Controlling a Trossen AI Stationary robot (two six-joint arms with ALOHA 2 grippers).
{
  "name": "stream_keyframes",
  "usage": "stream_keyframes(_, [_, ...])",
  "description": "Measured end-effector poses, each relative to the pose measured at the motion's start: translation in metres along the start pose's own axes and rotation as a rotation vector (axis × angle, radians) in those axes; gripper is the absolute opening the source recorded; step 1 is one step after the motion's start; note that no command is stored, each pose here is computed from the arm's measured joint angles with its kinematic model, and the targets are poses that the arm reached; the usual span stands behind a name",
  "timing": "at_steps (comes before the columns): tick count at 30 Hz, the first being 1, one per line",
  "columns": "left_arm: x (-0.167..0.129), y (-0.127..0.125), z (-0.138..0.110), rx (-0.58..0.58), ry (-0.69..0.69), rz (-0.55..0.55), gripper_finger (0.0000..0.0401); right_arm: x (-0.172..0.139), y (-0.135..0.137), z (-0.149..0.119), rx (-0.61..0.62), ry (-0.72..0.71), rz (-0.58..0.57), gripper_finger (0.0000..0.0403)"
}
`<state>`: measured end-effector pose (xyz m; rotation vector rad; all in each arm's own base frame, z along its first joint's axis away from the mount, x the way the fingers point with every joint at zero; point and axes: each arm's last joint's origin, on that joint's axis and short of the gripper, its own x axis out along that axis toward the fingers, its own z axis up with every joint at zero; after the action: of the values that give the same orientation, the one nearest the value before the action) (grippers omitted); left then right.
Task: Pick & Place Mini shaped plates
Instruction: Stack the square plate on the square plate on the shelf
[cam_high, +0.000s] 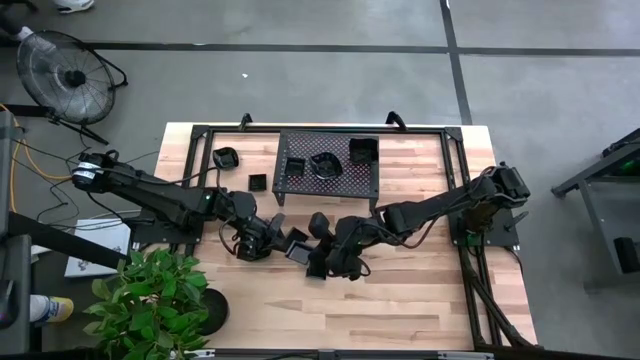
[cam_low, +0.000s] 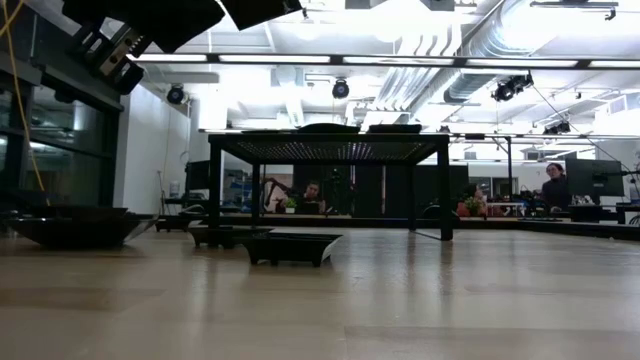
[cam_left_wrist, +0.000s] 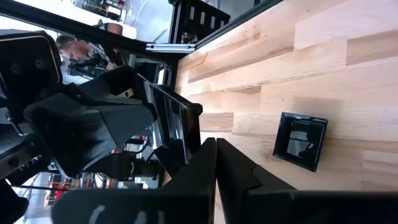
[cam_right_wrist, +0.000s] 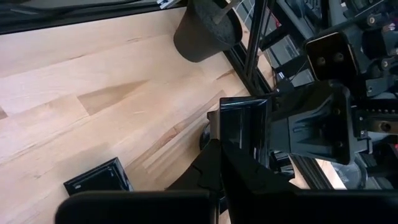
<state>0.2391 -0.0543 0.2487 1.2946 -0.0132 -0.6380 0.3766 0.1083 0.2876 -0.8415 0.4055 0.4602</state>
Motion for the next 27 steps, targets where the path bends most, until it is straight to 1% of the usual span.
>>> stream_keyframes(3, [0.0, 0.0, -0.0002, -0.005, 0.007, 0.001, 0.0, 0.0, 0.0001, -0.0001, 0.0, 0.002, -0.001, 0.0001])
stream_keyframes(6, [0.0, -0.0001, -0.0014, -0.05, 0.047, 0.007, 0.0001, -0.0001, 0.0008, -0.0012, 0.0, 0.024, -0.003, 0.0001])
stream_keyframes(10, [-0.0005, 0.0007, -0.0054, -0.115, 0.185, 0.047, 0.0008, -0.0003, 0.003, -0.0046, 0.001, 0.074, 0.005, 0.0001])
stream_keyframes(12, [-0.0007, 0.0008, -0.0063, -0.137, 0.212, 0.056, 0.0018, -0.0005, 0.0042, -0.0063, 0.002, 0.098, 0.012, 0.0])
stream_keyframes(21, [-0.0004, -0.0001, -0.0047, -0.126, 0.156, 0.033, 0.0085, -0.0007, 0.0065, -0.0071, 0.019, 0.094, 0.048, 0.0])
stream_keyframes(24, [-0.0004, -0.0001, -0.0047, -0.126, 0.156, 0.033, 0.0096, -0.0006, 0.0066, -0.0072, 0.019, 0.092, 0.05, 0.0])
stream_keyframes(27, [-0.0003, -0.0002, -0.004, -0.123, 0.131, 0.026, 0.0099, -0.0006, 0.0063, -0.0072, 0.018, 0.091, 0.049, 0.0])
